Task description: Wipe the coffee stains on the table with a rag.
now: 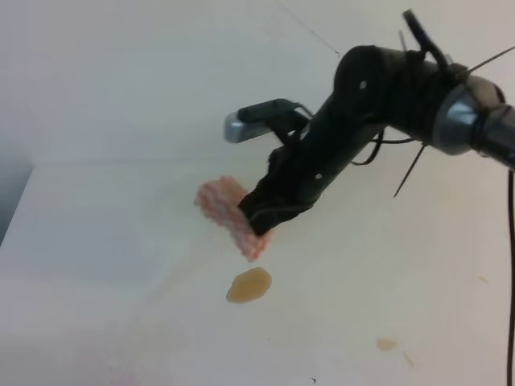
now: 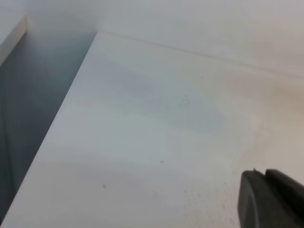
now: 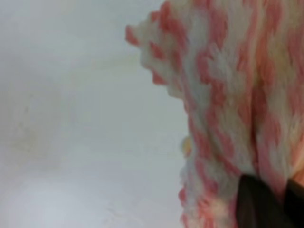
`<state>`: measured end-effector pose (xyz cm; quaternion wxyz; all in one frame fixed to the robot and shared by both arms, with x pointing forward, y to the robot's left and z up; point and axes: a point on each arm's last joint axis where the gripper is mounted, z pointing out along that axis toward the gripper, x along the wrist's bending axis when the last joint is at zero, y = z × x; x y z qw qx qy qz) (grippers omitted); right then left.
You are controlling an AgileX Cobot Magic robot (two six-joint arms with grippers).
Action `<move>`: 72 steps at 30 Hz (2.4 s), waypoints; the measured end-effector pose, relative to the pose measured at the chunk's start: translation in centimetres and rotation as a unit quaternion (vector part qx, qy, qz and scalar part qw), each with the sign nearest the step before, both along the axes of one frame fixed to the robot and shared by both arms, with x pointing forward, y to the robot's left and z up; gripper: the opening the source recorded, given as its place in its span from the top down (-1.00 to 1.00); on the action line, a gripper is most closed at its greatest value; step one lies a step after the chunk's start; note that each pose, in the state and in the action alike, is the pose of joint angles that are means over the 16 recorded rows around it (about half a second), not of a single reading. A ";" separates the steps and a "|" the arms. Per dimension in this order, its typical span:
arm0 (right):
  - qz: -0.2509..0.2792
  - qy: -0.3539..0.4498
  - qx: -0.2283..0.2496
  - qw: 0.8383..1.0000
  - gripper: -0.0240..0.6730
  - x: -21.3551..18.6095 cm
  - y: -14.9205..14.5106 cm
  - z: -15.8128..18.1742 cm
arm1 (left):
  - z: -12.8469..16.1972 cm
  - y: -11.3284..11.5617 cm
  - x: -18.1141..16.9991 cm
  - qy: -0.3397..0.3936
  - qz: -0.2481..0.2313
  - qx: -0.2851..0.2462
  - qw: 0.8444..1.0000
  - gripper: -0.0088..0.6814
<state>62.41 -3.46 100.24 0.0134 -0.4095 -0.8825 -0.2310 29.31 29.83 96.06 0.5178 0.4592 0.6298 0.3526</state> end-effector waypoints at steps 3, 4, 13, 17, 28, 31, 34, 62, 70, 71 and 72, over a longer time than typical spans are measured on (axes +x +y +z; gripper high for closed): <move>0.043 0.005 0.009 0.999 0.83 -1.4 2.5 -0.3 | 0.0 0.0 0.0 0.000 0.000 0.000 1.000 0.98; 0.056 0.008 0.009 0.998 0.84 -1.9 3.3 -0.5 | 0.0 0.0 0.0 0.000 0.000 0.000 1.000 0.98; 0.100 0.048 -0.048 0.993 0.84 -4.2 6.6 -5.2 | 0.0 0.0 0.0 0.000 0.000 0.000 1.000 0.98; 0.089 0.053 -0.081 0.991 0.84 -4.0 6.5 -6.8 | 0.0 0.0 0.0 0.000 0.000 0.000 1.000 0.98; 0.052 0.018 -0.150 0.987 0.84 -2.9 5.3 -7.9 | -0.1 0.0 0.0 0.002 0.000 0.000 1.000 0.98; 0.048 0.013 -0.156 0.986 0.84 -2.7 5.0 -7.9 | -0.1 0.0 0.0 0.002 0.000 0.000 1.000 0.98; 0.046 0.012 -0.152 0.987 0.84 -2.5 4.9 -7.6 | -0.1 0.0 0.0 0.002 0.000 0.000 1.000 0.98; 0.045 0.014 -0.050 0.998 0.84 -0.9 7.5 -6.5 | 0.0 0.0 0.0 0.001 0.000 0.000 1.000 0.98; 0.024 0.013 -0.097 0.995 0.84 0.2 6.1 -8.4 | 0.0 0.0 0.0 0.001 0.000 0.000 1.000 0.98; 0.020 0.014 -0.101 0.995 0.84 0.4 5.8 -8.5 | 0.0 0.0 0.0 0.001 0.000 0.000 1.000 0.98; 0.016 0.016 -0.106 0.994 0.84 0.6 5.4 -8.5 | 0.0 0.0 0.0 0.001 0.000 0.000 1.000 0.98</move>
